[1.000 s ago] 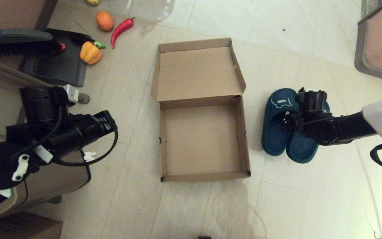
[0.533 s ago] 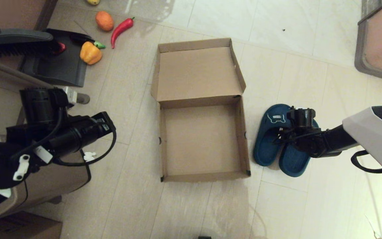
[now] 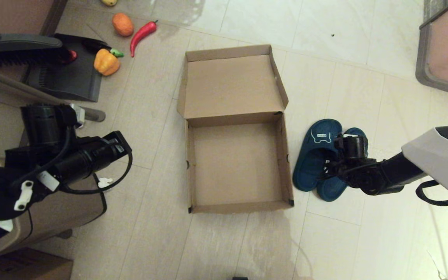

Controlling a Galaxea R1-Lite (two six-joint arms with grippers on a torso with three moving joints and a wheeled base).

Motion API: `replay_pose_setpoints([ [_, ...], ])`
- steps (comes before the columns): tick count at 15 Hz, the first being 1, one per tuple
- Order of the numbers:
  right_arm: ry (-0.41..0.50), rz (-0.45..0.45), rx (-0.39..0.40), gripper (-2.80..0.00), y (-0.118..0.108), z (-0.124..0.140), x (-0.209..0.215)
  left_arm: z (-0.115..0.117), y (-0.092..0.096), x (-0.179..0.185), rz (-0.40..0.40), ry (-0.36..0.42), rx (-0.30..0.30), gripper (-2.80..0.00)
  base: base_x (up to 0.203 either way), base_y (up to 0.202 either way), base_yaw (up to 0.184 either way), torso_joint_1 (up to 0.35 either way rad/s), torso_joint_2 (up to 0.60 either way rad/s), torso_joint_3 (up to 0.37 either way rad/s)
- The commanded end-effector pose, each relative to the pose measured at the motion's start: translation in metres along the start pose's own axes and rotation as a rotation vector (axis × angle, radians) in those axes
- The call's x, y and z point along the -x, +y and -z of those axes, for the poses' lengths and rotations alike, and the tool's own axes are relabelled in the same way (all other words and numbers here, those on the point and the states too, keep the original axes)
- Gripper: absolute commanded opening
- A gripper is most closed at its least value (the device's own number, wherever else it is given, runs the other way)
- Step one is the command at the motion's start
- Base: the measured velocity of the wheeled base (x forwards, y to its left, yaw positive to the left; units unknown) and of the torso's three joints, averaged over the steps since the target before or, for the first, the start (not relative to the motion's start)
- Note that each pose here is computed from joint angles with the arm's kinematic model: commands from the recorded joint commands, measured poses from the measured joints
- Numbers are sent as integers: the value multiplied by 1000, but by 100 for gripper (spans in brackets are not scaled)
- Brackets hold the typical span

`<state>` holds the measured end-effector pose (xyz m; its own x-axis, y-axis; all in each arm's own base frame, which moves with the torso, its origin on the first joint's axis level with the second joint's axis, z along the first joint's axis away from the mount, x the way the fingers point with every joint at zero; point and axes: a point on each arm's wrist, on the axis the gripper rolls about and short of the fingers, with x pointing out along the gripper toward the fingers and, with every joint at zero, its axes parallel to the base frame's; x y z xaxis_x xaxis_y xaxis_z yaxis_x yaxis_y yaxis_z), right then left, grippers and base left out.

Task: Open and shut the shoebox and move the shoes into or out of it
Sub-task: Put the shoes out of the shoe box, then put the shoes into the shoe box

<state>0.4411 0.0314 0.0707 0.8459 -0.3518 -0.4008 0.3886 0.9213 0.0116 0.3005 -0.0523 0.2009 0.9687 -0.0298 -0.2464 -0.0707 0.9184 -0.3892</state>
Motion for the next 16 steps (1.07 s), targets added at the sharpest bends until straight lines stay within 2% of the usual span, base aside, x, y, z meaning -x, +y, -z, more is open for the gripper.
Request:
replay_pose_setpoints([
  [1,-6,0,-1,0,-2,4,4,0,1,-1,-3,-1,4,-280,0,0,0,0,0,0],
  [3,-5,-4,-4,0,-4,11,6,2,1,-3,-6,5,3,-280,0,0,0,0,0,0],
  [6,-67,-43,-39,0,7,10,6,0,3,-4,-12,0,6,-280,0,0,0,0,0,0],
  [11,-136,-52,-93,0,25,13,-24,4,6,1,-21,9,5,-280,0,0,0,0,0,0],
  [14,-210,-37,-126,0,35,-2,-42,4,6,1,-23,9,3,-280,0,0,0,0,0,0],
  [16,-206,-15,-125,0,33,-5,-48,5,6,0,-22,16,0,-280,0,0,0,0,0,0],
])
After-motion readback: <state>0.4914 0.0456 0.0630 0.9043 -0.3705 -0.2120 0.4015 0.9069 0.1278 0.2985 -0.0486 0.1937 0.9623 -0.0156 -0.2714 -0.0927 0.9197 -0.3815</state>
